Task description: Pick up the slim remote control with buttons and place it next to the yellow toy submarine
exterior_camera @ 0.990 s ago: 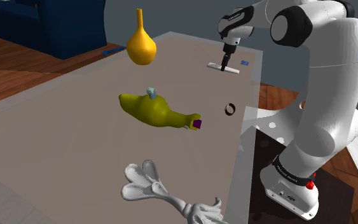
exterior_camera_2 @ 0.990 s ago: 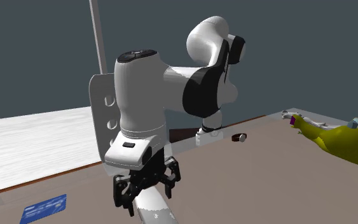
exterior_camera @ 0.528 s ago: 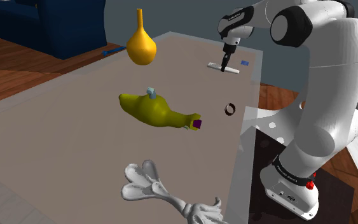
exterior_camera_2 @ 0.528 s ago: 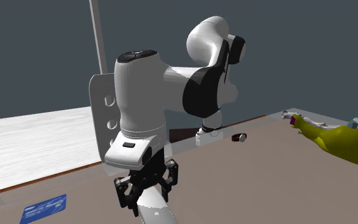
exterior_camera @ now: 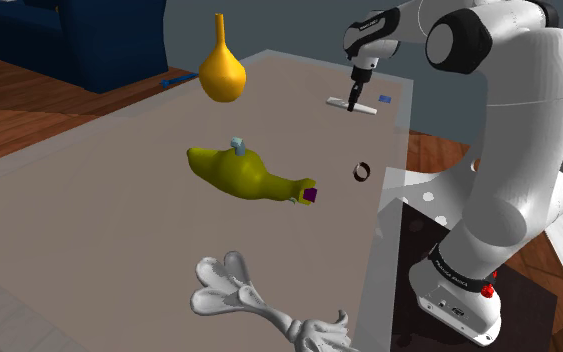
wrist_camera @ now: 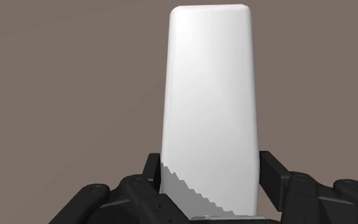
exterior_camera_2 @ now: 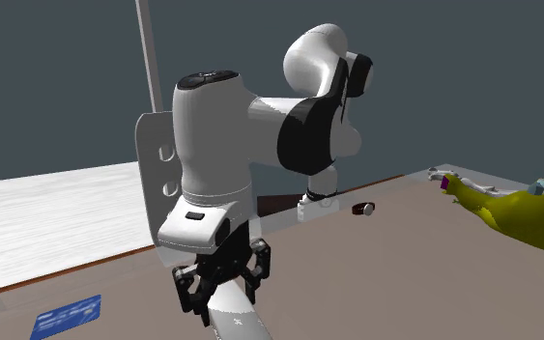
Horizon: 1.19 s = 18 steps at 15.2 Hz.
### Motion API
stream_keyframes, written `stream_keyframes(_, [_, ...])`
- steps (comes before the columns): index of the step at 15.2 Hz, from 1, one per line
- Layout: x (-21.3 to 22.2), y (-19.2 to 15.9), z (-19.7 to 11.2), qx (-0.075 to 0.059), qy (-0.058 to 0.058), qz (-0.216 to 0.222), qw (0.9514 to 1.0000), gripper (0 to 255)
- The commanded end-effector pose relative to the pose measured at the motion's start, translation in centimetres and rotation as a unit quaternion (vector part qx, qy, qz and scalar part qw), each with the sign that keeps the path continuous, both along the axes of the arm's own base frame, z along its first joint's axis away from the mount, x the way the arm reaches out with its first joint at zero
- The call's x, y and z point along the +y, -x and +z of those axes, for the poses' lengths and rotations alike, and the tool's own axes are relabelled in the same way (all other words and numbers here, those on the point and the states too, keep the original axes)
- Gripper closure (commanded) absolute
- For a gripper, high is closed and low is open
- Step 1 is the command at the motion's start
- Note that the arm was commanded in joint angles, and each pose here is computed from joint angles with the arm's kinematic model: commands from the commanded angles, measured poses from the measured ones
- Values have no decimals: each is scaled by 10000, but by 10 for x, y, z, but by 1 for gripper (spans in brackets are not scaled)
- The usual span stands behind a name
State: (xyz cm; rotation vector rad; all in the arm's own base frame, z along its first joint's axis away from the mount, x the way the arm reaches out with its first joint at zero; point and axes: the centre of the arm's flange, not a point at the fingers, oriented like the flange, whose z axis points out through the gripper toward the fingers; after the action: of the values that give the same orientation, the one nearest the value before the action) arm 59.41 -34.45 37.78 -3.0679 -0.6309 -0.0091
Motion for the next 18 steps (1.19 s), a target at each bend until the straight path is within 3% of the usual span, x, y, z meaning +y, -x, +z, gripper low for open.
stream_keyframes(1, [0, 0, 10, -1, 0, 0, 10000, 255])
stream_keyframes(18, [0, 0, 100, -1, 0, 0, 10000, 255])
